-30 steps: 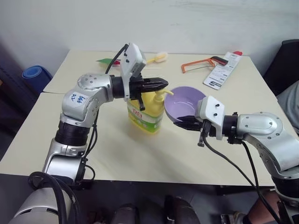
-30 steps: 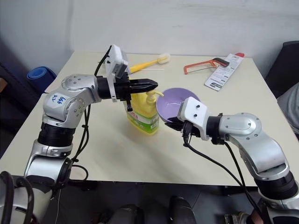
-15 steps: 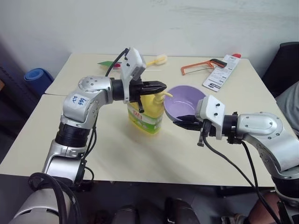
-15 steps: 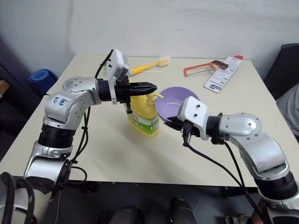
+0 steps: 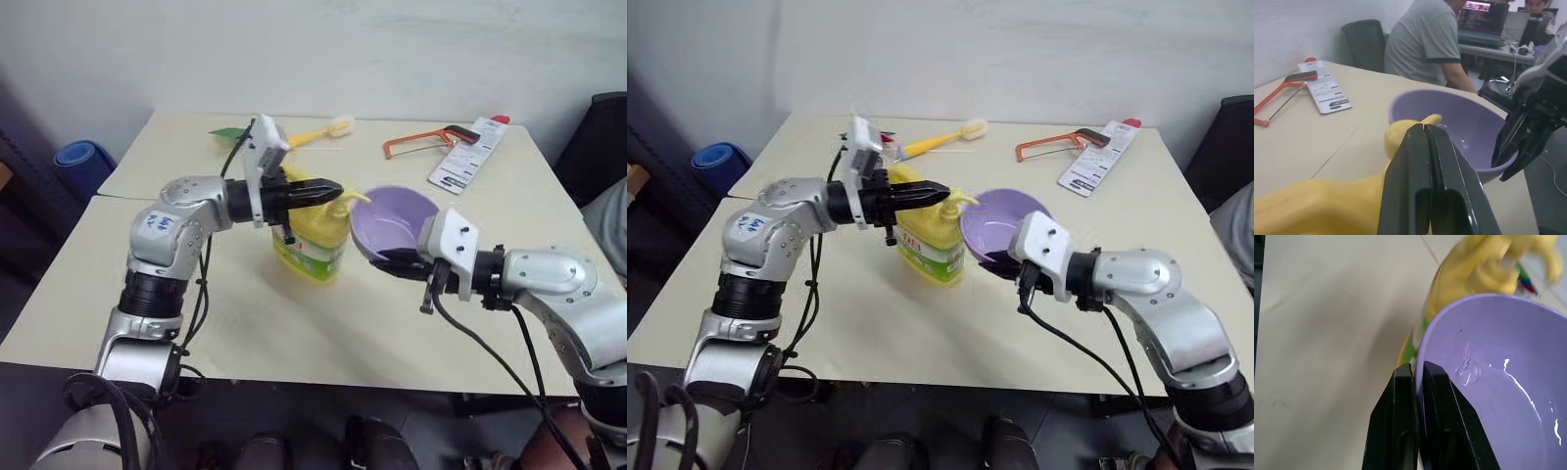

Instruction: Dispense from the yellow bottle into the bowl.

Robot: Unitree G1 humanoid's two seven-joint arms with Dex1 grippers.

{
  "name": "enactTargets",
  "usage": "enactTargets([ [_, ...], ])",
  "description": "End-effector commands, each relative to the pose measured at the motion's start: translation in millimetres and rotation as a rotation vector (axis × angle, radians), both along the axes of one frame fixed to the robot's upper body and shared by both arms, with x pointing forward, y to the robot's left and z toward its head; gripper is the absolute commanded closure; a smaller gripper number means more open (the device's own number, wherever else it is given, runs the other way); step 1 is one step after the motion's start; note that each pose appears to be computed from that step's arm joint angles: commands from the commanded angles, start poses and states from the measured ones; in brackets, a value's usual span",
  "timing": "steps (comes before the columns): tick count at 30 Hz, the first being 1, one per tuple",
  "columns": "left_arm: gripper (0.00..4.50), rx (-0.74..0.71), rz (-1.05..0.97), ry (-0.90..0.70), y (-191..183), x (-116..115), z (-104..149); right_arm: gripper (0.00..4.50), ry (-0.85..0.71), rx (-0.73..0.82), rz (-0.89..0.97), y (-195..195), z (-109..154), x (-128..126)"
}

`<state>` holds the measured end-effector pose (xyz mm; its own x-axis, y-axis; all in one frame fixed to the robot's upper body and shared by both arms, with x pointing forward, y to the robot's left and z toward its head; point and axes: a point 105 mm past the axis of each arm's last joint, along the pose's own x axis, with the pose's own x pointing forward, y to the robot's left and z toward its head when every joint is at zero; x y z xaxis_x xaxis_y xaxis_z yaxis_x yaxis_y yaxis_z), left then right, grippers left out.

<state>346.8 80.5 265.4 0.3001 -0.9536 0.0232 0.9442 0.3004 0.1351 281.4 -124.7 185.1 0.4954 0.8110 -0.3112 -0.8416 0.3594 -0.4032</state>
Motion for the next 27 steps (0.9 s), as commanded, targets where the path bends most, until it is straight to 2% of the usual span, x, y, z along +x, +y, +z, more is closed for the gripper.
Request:
enactTargets([
  [1,4.47,-0.107,-0.011,-0.133,33.9,-17.0,32.8,4.5,-0.048,-0.008,-0.047,-22.2,-2.9,4.9],
  [5,4.47,-0.036,0.019,-0.104,73.3,-35.1,4.2,4.5,-0.014,0.003,-0.127,-53.9,-33.0,16.6],
  [8,4.47,0.021,0.084,-0.045,100.7,-48.0,-32.2,4.5,0.004,0.006,-0.176,-75.9,-53.3,26.2],
  [10,4.47,-0.005,0.176,0.008,119.4,-52.7,-53.4,4.5,-0.021,0.024,-0.229,-88.8,-60.7,37.5],
  [13,4.47,0.019,0.295,0.086,142.3,-63.1,-95.3,4.5,-0.012,0.052,-0.239,-95.7,-73.9,48.9],
  [15,4.47,0.035,0.34,0.086,147.8,-68.7,-110.3,4.5,-0.015,0.07,-0.229,-97.2,-79.3,52.7],
  [18,3.87,0.034,0.405,0.126,152.9,-78.1,-134.3,3.58,0.025,0.109,-0.225,-102.2,-88.0,54.5],
  [19,3.53,0.051,0.414,0.12,153.3,-80.8,-140.0,3.18,0.009,0.125,-0.219,-103.2,-86.3,54.6],
  [21,2.95,0.118,0.447,0.048,156.6,-81.0,-145.5,2.48,0.004,0.17,-0.212,-107.2,-82.3,52.4],
  [24,2.02,0.121,0.518,-0.022,163.0,-77.1,-141.2,1.42,-0.071,0.195,-0.196,-115.2,-68.4,45.2],
  [27,1.07,0.155,0.55,-0.03,166.3,-82.0,-146.9,0.36,-0.144,0.276,-0.138,-114.7,-45.4,23.4],
])
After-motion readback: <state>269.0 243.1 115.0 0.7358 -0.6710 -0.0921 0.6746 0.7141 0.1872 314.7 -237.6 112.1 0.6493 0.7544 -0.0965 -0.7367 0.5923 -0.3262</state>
